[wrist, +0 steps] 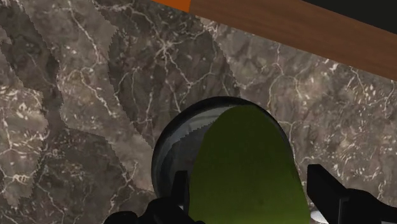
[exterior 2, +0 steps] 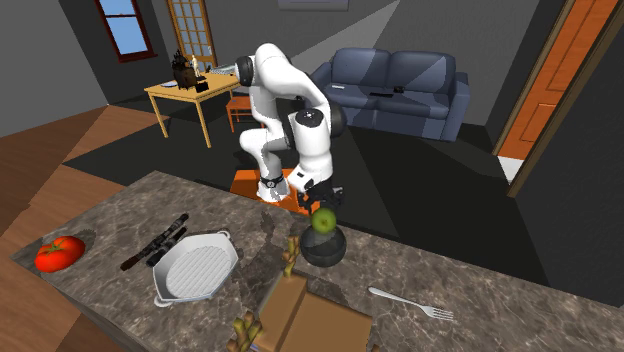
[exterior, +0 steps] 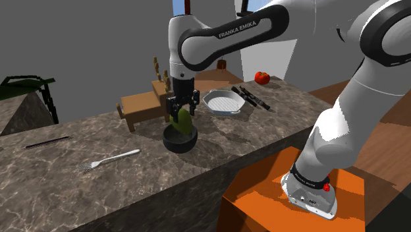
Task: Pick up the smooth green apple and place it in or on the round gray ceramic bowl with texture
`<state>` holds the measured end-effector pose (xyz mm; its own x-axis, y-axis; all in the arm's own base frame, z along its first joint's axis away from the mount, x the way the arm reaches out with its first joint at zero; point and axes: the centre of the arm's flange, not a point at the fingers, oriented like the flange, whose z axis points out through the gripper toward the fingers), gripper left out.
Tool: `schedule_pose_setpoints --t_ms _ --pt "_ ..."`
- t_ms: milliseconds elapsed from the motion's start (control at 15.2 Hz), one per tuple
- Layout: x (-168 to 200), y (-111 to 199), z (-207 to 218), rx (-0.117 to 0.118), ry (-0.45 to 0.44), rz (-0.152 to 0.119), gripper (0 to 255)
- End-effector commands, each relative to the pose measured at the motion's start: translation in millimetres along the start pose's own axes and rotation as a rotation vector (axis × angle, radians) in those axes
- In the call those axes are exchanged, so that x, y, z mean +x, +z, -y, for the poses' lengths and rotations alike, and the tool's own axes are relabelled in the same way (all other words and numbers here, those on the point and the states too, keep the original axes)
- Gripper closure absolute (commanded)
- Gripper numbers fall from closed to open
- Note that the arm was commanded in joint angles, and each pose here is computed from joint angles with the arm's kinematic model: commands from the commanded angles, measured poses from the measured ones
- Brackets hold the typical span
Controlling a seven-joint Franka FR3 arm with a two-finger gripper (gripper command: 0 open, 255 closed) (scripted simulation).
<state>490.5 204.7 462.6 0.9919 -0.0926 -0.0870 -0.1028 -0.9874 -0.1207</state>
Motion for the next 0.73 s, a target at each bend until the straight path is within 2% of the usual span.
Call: schedule_pose_setpoints --t_ms 0,594,660 --pt "1.2 10.8 -0.8 0.000 0.000 -0.001 255" --pt "1.7 16.9 -1.5 0.000 0.000 -0.001 255" --pt "1.7 16.9 -1.5 0.000 0.000 -0.001 0"
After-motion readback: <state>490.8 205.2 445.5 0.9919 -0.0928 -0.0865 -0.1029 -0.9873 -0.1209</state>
